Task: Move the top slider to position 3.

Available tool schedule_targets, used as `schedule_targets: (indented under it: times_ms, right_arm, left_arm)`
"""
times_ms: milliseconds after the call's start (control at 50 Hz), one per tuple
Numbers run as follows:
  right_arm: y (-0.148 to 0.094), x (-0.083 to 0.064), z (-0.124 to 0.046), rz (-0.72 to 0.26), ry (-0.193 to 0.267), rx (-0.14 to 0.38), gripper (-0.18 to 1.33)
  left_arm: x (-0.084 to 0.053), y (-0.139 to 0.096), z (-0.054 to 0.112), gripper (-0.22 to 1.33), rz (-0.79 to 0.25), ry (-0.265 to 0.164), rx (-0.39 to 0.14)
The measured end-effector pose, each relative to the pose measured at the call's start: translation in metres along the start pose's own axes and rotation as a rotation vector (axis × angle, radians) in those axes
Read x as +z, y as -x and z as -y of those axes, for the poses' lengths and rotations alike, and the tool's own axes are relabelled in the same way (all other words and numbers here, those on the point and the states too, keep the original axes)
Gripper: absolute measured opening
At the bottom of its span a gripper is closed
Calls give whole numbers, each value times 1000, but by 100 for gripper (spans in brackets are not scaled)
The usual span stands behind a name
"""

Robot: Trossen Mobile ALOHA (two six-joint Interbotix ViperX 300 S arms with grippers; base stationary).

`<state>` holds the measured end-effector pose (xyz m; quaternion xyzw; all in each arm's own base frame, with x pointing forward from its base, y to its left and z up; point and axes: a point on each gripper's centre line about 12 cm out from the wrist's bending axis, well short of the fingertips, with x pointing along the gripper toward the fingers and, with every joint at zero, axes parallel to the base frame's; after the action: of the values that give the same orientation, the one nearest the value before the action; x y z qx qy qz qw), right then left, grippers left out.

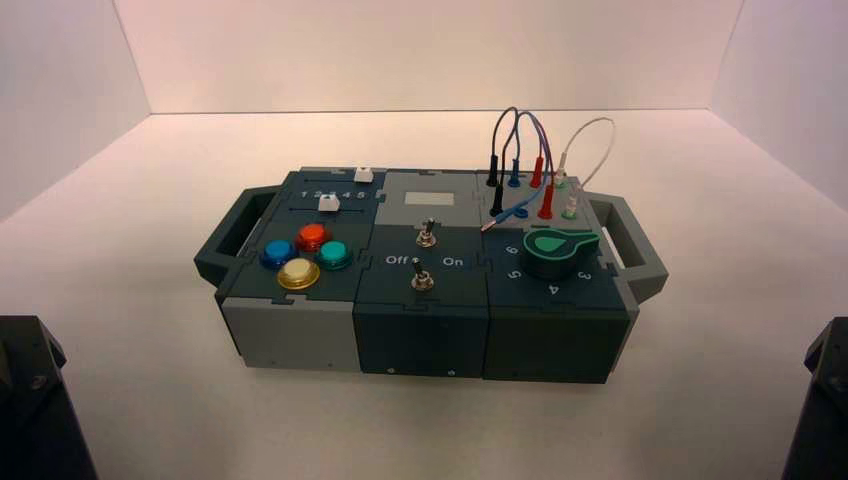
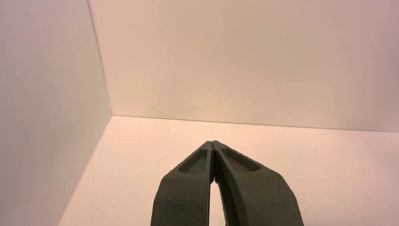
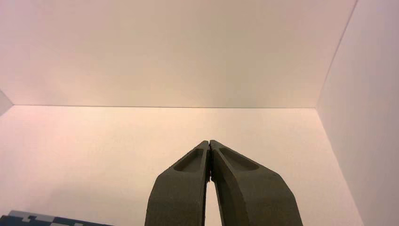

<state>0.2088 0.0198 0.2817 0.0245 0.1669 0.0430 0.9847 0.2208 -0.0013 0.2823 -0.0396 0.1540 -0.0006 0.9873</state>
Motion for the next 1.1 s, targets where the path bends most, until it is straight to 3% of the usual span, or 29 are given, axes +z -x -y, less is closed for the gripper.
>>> schedule_targets:
  times_ms: [600,740,880,1100]
  right_arm:
    - [-2,-3,0,-18,-9,1,-14]
    - [-9,-7,-5,-92,-19,21,-14]
    - [-14,-9,-21,-139,1,88,-14]
    - [-12,-15,-41,-190,24,169,-14]
  left_arm:
    - [-3,0,0,-16,-31,0,-2]
    - [-14,-14,6,-16,-213,-8,-25]
    - [-32,-33,31,-16,-432,-56,-111]
    - [-47,-39,53,-16,-594,-110,-179]
